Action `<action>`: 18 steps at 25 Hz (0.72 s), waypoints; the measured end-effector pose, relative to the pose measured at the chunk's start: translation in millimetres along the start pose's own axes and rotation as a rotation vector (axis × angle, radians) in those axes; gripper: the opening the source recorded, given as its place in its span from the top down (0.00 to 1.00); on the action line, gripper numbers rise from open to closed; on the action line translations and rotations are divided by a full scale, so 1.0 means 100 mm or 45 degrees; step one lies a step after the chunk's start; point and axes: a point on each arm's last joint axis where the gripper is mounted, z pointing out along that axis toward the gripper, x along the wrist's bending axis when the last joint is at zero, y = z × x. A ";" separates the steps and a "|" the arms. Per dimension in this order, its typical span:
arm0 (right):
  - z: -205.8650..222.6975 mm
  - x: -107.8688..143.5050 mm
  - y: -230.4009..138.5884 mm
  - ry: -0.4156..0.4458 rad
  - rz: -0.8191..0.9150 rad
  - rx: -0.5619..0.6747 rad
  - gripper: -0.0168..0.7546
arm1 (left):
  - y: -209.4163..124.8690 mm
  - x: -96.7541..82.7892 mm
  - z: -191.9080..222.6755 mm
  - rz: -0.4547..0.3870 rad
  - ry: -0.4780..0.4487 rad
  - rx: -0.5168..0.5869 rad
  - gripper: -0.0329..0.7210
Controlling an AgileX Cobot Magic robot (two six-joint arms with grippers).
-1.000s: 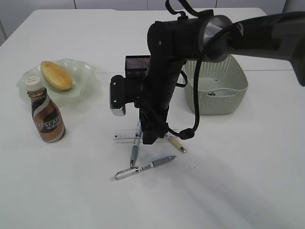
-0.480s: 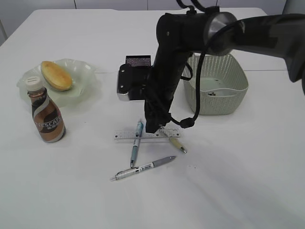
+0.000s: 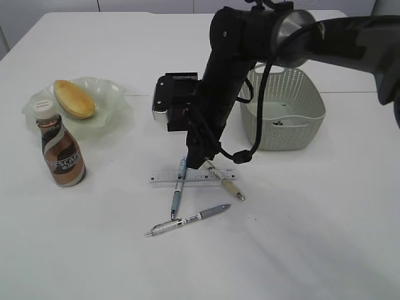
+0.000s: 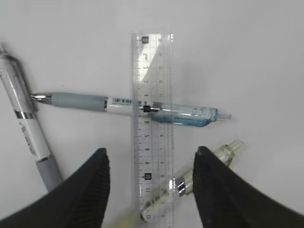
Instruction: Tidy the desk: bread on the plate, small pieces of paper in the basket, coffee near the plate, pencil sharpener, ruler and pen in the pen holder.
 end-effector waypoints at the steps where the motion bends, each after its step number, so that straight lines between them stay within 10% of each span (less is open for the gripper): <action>1: 0.03 -0.01 0.00 0.004 0.001 0.002 0.45 | 0.00 0.00 0.00 0.000 0.000 0.000 0.40; 18: 0.25 -0.05 -0.01 0.028 -0.013 -0.029 0.45 | 0.00 0.00 0.00 0.000 0.000 0.000 0.40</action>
